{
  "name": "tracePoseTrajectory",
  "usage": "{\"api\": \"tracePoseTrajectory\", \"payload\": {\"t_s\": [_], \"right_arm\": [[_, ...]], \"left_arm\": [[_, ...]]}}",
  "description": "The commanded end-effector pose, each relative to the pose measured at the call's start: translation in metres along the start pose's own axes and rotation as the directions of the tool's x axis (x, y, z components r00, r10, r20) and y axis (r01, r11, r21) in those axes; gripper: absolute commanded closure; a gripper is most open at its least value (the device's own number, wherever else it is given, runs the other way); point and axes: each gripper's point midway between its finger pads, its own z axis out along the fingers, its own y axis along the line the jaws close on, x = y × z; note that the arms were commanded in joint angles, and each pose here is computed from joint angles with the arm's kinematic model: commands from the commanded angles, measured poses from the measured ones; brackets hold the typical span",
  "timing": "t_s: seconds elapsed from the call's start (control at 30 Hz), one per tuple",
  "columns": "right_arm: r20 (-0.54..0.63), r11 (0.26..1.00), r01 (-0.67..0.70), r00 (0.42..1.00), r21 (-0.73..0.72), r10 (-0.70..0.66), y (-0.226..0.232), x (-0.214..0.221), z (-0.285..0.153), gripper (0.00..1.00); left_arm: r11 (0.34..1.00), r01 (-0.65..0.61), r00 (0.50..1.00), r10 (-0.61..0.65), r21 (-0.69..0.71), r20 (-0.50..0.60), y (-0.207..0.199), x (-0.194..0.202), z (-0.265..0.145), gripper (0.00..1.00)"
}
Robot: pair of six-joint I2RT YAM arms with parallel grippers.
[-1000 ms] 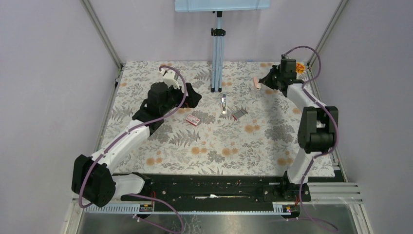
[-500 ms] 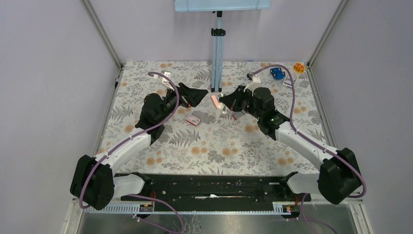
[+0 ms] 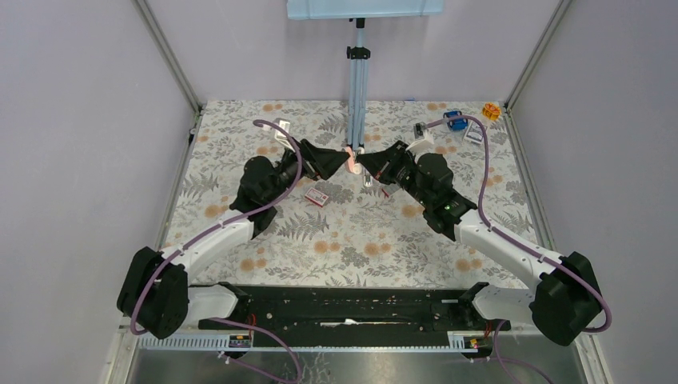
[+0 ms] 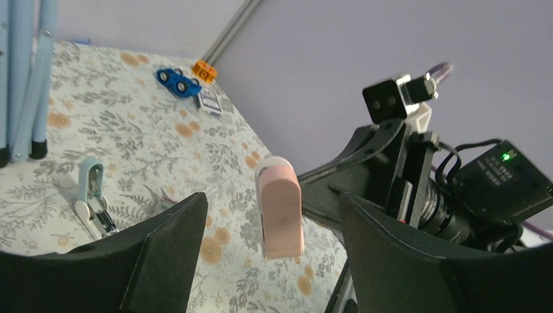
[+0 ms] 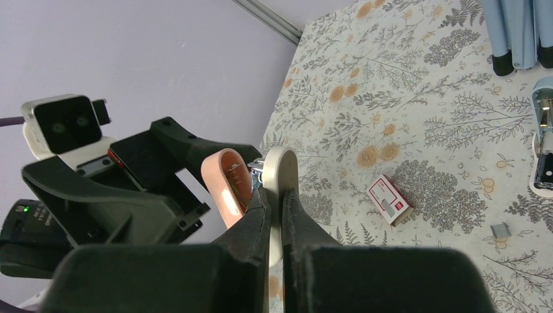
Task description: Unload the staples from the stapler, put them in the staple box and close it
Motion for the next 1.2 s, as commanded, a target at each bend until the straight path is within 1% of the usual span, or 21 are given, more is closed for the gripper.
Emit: {"api": "tracePoseTrajectory", "payload": {"t_s": [0.0, 0.13, 0.33, 0.43, 0.57, 0.6, 0.63, 0.67, 0.8, 0.9, 1.03, 1.1, 1.17], "right_arm": [[0.091, 0.997, -0.035, 0.995, -0.067, 0.041, 0.030, -0.026, 0.000, 1.00], [0.082, 0.997, -0.033, 0.996, -0.071, 0.039, 0.034, -0.026, 0.000, 1.00], [0.067, 0.997, -0.040, 0.997, -0.069, 0.045, 0.033, -0.022, 0.000, 1.00], [0.040, 0.996, -0.042, 0.998, -0.085, 0.045, 0.036, -0.016, -0.001, 1.00], [0.037, 0.997, -0.028, 0.999, -0.078, 0.031, 0.035, -0.015, -0.002, 1.00], [0.035, 0.997, -0.024, 0.999, -0.075, 0.027, 0.034, -0.014, -0.003, 0.97], [0.034, 0.997, -0.016, 0.999, -0.074, 0.019, 0.034, -0.015, -0.003, 0.94], [0.034, 0.997, -0.007, 0.999, -0.070, 0.010, 0.034, -0.015, -0.004, 0.90], [0.030, 0.997, 0.044, 0.999, -0.062, -0.042, 0.036, -0.018, -0.009, 0.74], [0.028, 0.994, 0.097, 0.995, -0.049, -0.096, 0.038, -0.023, -0.016, 0.64], [0.042, 0.985, 0.167, 0.985, -0.037, -0.165, 0.044, -0.033, -0.030, 0.52], [0.058, 0.981, 0.192, 0.980, -0.020, -0.191, 0.044, -0.039, -0.036, 0.49], [0.057, 0.978, 0.206, 0.977, 0.007, -0.207, 0.041, -0.042, -0.039, 0.49]], "left_arm": [[0.996, -0.041, 0.999, 0.042, 0.081, -0.006, -0.023, 0.001, 0.010, 0.26], [0.997, -0.034, 0.999, 0.035, 0.068, -0.018, -0.018, 0.006, 0.015, 0.37], [0.997, -0.026, 0.999, 0.028, 0.070, -0.033, -0.015, 0.009, 0.022, 0.51], [0.997, -0.027, 0.999, 0.030, 0.073, -0.036, -0.015, 0.009, 0.024, 0.63], [0.996, -0.043, 0.998, 0.046, 0.074, -0.035, -0.015, 0.009, 0.024, 0.83], [0.995, -0.057, 0.998, 0.060, 0.078, -0.036, -0.015, 0.009, 0.024, 0.88], [0.992, -0.079, 0.995, 0.084, 0.098, -0.048, -0.018, 0.010, 0.023, 0.97], [0.987, -0.104, 0.992, 0.112, 0.120, -0.062, -0.021, 0.013, 0.022, 1.00], [0.955, -0.204, 0.966, 0.232, 0.213, -0.114, -0.030, 0.024, 0.017, 1.00], [0.919, -0.275, 0.941, 0.318, 0.282, -0.115, -0.039, 0.028, 0.009, 1.00], [0.875, -0.359, 0.901, 0.416, 0.325, -0.122, -0.041, 0.035, -0.002, 1.00], [0.850, -0.389, 0.878, 0.459, 0.355, -0.138, -0.042, 0.041, -0.008, 1.00], [0.819, -0.418, 0.850, 0.506, 0.394, -0.149, -0.043, 0.048, -0.014, 1.00]]}}
